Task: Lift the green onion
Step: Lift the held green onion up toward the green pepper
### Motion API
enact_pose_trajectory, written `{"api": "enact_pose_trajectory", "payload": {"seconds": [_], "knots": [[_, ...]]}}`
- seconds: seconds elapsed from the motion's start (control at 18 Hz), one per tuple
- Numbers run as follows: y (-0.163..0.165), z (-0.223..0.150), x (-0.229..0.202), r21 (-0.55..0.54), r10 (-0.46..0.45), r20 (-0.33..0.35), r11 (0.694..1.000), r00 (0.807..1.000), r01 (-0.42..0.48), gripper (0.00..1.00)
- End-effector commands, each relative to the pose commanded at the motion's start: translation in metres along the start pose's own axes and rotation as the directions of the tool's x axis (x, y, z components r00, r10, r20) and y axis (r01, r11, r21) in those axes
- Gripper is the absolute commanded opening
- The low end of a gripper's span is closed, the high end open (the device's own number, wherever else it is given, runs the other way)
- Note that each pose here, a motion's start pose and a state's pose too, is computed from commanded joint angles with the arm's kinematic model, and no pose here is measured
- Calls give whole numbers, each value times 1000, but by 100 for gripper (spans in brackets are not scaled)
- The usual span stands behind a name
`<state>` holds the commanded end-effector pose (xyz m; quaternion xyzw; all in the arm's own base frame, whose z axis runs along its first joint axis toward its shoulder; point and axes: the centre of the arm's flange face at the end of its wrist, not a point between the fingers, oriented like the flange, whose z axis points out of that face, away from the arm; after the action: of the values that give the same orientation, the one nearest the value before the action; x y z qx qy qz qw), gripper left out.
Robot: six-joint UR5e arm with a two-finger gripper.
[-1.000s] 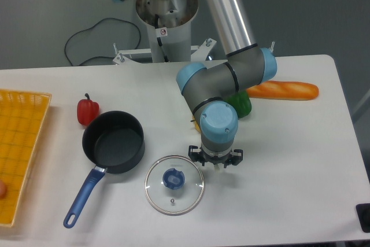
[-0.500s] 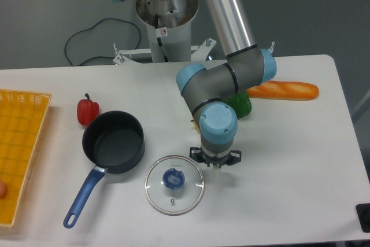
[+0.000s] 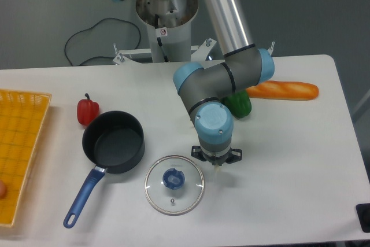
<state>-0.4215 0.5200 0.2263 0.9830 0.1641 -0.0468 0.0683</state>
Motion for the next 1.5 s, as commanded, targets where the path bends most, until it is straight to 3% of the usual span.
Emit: {"api": "enact_pose_trajectory", "payload": {"seconds": [0.67, 0.83, 1.17, 1.5], "knots": [[13, -49, 34, -55, 32, -19, 998, 999, -33, 26], [13, -52, 41, -62, 23, -18, 998, 1000, -24, 17], [17, -56, 43, -83, 20, -27, 996, 999, -22, 11], [23, -85, 40, -49, 16, -20, 999, 1000, -17, 10]]}}
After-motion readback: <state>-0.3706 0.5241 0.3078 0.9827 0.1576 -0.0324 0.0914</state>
